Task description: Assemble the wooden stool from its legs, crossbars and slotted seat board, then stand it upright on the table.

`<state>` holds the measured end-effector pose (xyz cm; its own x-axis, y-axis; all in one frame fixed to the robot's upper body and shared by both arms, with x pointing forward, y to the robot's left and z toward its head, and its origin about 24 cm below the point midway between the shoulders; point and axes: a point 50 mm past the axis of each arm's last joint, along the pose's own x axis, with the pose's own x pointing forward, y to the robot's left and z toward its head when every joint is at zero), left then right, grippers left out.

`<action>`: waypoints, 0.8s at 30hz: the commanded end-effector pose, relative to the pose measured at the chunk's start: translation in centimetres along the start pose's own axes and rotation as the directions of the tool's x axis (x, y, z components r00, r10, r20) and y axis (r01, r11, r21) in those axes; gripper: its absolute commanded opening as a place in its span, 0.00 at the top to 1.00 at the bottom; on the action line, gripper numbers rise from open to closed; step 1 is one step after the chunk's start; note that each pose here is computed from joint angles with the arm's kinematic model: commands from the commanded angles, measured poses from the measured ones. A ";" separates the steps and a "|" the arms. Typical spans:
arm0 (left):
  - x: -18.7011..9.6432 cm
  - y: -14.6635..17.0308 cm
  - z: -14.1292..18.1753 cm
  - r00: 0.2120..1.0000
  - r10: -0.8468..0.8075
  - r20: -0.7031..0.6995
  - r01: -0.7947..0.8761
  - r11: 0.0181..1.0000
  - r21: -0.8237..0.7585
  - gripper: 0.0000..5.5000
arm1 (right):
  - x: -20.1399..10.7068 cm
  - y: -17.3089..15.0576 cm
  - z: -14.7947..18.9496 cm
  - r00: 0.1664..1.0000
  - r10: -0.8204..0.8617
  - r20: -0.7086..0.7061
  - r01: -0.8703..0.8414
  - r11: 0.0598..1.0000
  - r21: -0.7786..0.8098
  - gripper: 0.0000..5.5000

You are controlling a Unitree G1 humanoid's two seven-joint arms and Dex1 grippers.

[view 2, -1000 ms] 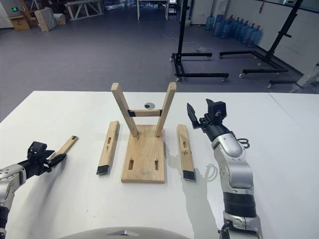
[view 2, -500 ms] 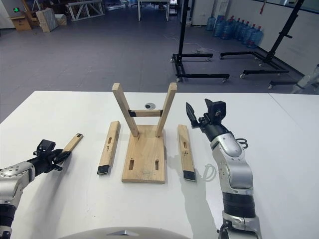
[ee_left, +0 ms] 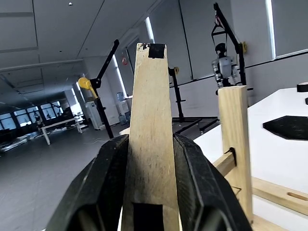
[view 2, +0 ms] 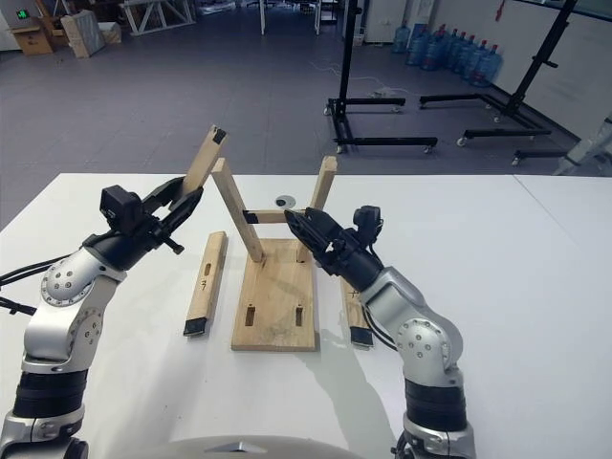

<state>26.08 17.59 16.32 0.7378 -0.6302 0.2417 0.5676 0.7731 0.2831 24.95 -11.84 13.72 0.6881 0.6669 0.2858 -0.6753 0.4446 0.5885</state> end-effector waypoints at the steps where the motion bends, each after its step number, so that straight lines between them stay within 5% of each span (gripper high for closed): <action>1: 1.4 -1.6 -0.4 0.991 -0.132 0.010 0.132 0.991 0.015 0.77 | 1.2 0.4 1.1 0.993 0.055 0.105 -0.063 0.995 0.075 0.30; 12: 2.6 -4.2 -1.1 0.955 -0.296 -0.016 0.297 0.951 0.087 0.77 | 2.2 0.9 1.6 0.983 0.094 0.157 -0.120 0.979 0.166 0.30; 24: 3.1 -4.2 -0.8 0.954 -0.300 -0.013 0.300 0.948 0.109 0.77 | 2.8 -0.1 1.2 0.988 0.030 0.151 -0.056 0.984 0.172 0.69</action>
<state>25.98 12.57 14.50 0.5461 -0.8280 0.1275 0.7262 0.5438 0.4206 27.03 -10.84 14.82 0.7052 0.5881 0.3959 -0.6489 0.3105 0.6946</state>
